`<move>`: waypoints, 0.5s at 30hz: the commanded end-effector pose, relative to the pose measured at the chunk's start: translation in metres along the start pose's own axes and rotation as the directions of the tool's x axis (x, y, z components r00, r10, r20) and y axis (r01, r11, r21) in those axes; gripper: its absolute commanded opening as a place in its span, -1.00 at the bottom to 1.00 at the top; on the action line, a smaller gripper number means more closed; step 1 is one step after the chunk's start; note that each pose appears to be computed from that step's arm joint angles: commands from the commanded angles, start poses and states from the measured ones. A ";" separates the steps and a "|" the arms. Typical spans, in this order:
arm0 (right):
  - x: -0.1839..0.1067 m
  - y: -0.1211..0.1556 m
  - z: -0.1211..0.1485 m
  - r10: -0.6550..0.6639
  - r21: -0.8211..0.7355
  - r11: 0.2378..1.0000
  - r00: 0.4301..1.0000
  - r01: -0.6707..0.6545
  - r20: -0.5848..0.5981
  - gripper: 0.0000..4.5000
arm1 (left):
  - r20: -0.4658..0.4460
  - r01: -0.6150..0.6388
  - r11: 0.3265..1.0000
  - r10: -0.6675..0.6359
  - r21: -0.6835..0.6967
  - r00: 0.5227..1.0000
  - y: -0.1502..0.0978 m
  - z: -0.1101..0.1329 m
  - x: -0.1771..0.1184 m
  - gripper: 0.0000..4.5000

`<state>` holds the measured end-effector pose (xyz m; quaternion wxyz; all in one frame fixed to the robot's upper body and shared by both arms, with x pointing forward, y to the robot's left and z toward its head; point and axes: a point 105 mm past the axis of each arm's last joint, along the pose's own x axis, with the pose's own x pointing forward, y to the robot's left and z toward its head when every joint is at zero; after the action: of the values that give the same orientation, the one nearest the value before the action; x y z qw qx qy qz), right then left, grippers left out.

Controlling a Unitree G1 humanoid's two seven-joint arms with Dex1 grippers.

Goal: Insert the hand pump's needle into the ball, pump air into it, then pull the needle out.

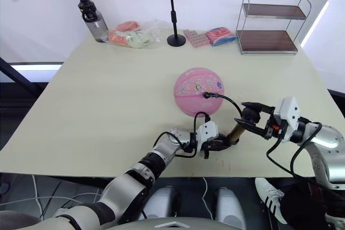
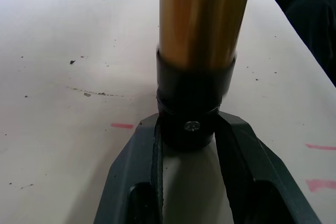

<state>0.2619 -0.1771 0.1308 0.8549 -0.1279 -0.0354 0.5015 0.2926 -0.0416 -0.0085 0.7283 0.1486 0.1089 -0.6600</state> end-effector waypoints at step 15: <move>-0.025 -0.032 0.084 0.082 0.077 0.993 0.994 -0.087 0.068 -0.04 | -0.117 0.018 0.994 -0.031 -0.110 0.993 -0.013 -0.040 -0.009 -0.56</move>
<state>0.2705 -0.2001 0.1873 0.8524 -0.0845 0.0106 0.5159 0.2916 -0.0474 -0.0017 0.7236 0.1383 0.0974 -0.6692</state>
